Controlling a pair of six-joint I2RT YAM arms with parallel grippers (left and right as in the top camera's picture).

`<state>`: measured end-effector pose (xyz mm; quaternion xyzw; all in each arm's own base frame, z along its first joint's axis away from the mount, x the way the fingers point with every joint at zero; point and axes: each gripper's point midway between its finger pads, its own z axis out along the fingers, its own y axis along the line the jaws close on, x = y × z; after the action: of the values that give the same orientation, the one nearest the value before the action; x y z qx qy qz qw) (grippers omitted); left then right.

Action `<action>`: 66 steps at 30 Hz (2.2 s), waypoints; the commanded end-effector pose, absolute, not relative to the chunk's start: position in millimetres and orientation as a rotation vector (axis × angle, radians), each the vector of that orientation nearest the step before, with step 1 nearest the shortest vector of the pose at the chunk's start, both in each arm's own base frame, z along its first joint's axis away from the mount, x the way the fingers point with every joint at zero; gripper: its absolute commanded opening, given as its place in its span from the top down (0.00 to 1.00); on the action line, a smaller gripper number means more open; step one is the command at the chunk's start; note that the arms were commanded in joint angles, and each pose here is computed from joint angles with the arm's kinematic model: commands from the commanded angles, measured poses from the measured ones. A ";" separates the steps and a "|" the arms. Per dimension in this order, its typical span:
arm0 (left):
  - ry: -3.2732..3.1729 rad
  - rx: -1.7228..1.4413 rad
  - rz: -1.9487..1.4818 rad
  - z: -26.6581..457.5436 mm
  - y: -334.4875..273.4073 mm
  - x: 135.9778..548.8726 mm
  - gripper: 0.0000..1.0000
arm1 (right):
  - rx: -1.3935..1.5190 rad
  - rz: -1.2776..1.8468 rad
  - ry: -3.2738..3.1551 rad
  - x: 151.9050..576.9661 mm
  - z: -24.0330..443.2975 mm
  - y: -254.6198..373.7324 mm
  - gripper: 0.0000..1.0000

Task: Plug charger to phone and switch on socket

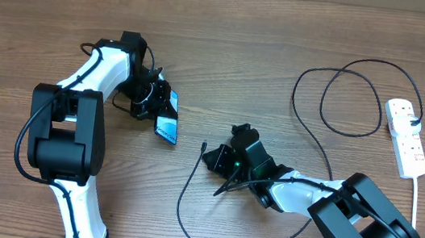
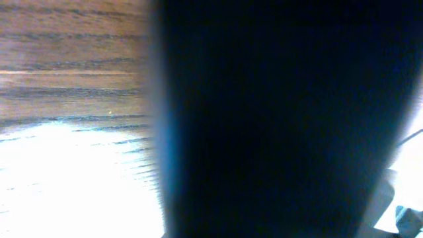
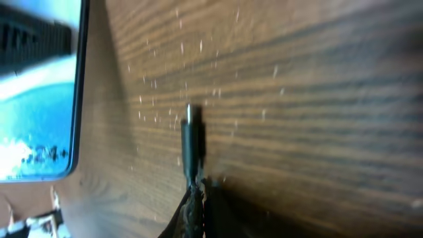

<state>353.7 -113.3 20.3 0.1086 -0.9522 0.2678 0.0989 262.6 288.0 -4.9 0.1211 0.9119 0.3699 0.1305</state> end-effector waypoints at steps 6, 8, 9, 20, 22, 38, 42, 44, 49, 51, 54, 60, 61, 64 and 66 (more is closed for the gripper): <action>-2.794 0.292 0.869 26.3 -119.6 352.9 0.96 | 0.394 1.057 2.588 278.5 -2.4 283.5 0.96; -2.793 0.277 0.867 26.4 -119.3 351.3 0.96 | 0.335 1.171 2.640 263.7 1.8 295.3 0.96; -2.793 0.269 0.868 26.5 -119.3 350.8 0.96 | 0.311 1.217 2.658 257.9 4.2 299.6 0.96; -2.791 0.240 0.870 26.9 -119.3 348.4 0.96 | 0.287 1.201 2.633 272.2 6.8 283.8 0.96; -2.792 0.239 0.870 26.9 -119.3 348.5 0.96 | 0.299 1.166 2.637 273.4 -1.4 282.6 0.95; -2.791 0.240 0.870 27.0 -119.4 348.4 0.96 | 0.258 1.186 2.607 272.0 -1.4 295.0 0.94; -2.795 0.238 0.872 26.8 -119.4 349.3 0.96 | 0.269 1.142 2.606 272.3 -8.1 294.8 0.94; -2.799 0.237 0.874 26.7 -119.5 350.3 0.96 | 0.266 1.151 2.609 271.2 -10.0 296.8 0.94; -2.800 0.240 0.874 26.7 -119.5 350.7 0.96 | 0.256 1.174 2.591 272.9 -6.7 299.7 0.96; -2.800 0.240 0.874 26.6 -119.5 350.6 0.96 | 0.252 1.189 2.571 275.4 -3.2 301.7 0.96; -2.800 0.240 0.874 26.6 -119.5 350.7 0.96 | 0.239 1.212 2.537 279.5 2.9 304.8 0.96; -2.789 0.241 0.896 28.4 -121.7 350.5 0.96 | -0.026 1.376 2.449 273.5 34.6 328.8 0.90; -2.772 0.243 0.931 31.2 -124.4 349.7 0.96 | -0.120 1.381 2.420 274.1 44.6 334.2 0.85; -2.703 0.247 1.096 45.0 -134.6 350.6 0.96 | -0.153 1.206 2.467 292.0 57.9 331.3 0.78; -2.663 0.225 1.245 57.5 -139.1 355.2 0.96 | -0.158 1.020 2.523 305.7 67.8 321.0 0.70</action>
<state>348.5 -125.4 32.6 0.0908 -0.9352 0.3240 0.1099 270.3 312.7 11.5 0.0045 0.9145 0.3880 0.1149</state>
